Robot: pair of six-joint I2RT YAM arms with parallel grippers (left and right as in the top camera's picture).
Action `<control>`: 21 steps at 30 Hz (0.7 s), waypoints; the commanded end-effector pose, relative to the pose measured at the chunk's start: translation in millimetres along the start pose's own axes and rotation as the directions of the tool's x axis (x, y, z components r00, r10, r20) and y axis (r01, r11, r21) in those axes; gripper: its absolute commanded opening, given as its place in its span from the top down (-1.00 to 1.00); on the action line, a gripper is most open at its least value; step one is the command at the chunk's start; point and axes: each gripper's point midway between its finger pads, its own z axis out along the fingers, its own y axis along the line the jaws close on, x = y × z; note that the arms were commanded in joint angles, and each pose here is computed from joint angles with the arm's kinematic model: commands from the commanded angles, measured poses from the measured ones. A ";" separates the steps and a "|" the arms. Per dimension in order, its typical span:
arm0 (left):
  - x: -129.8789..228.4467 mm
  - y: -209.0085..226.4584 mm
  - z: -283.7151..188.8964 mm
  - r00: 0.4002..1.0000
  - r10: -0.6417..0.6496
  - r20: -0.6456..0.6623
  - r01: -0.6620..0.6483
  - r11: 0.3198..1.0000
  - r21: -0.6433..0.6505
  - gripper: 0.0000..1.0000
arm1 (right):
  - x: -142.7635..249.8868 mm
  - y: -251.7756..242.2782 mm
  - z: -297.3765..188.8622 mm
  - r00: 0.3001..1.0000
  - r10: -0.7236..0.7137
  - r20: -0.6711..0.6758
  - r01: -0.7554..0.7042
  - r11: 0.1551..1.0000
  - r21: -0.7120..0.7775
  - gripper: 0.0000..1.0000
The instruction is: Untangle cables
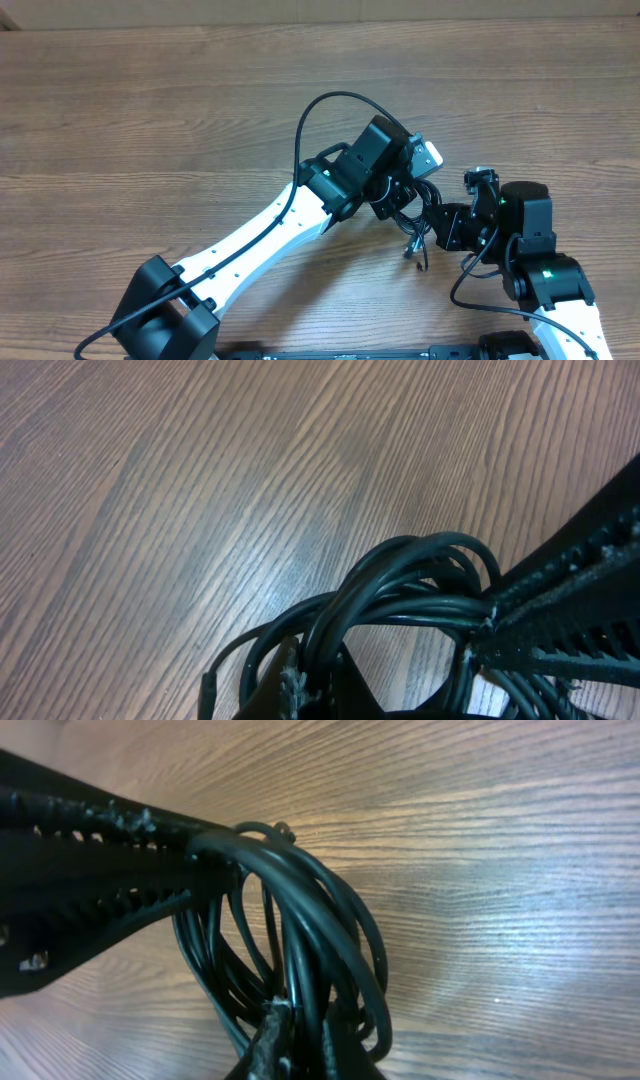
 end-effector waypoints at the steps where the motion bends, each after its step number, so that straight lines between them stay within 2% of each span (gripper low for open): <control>1: -30.2 10.9 -26.7 0.995 -0.031 0.095 0.033 0.999 -0.019 0.92 | -6.9 6.6 -4.4 1.000 -0.009 0.010 0.009 1.000 -0.010 0.93; 5: -18.4 37.5 -31.8 0.990 -0.116 0.075 0.120 0.991 -0.054 0.92 | 1.7 -7.8 -4.8 1.000 0.016 -0.017 -0.015 0.998 0.066 0.93; 9: 1.0 68.5 -39.8 0.980 -0.195 0.040 0.198 0.975 -0.101 0.92 | 15.0 -36.7 -9.6 0.997 0.062 -0.045 -0.051 0.973 0.226 0.93; 11: 10.6 81.8 -44.1 0.974 -0.227 0.025 0.229 0.966 -0.121 0.92 | 18.6 -55.0 -15.0 0.991 0.132 -0.022 -0.117 0.936 0.331 0.93; 12: 17.6 89.4 -46.9 0.968 -0.249 0.012 0.249 0.959 -0.133 0.92 | 19.8 -69.1 -20.6 0.982 0.189 0.018 -0.180 0.895 0.409 0.92; 14: 24.3 88.1 -48.5 0.962 -0.272 -0.007 0.270 0.957 -0.104 0.92 | 18.8 -83.1 -27.6 0.947 0.300 0.113 -0.317 0.821 0.474 0.93; 17: 23.5 80.9 -47.5 0.962 -0.272 -0.012 0.270 0.960 -0.070 0.92 | 11.5 -72.5 -21.8 0.941 0.314 0.123 -0.336 0.848 0.410 0.89; 21: 19.0 75.3 -45.4 0.967 -0.256 -0.005 0.255 0.965 -0.061 0.92 | 2.9 -48.7 -12.4 0.952 0.294 0.090 -0.307 0.909 0.283 0.42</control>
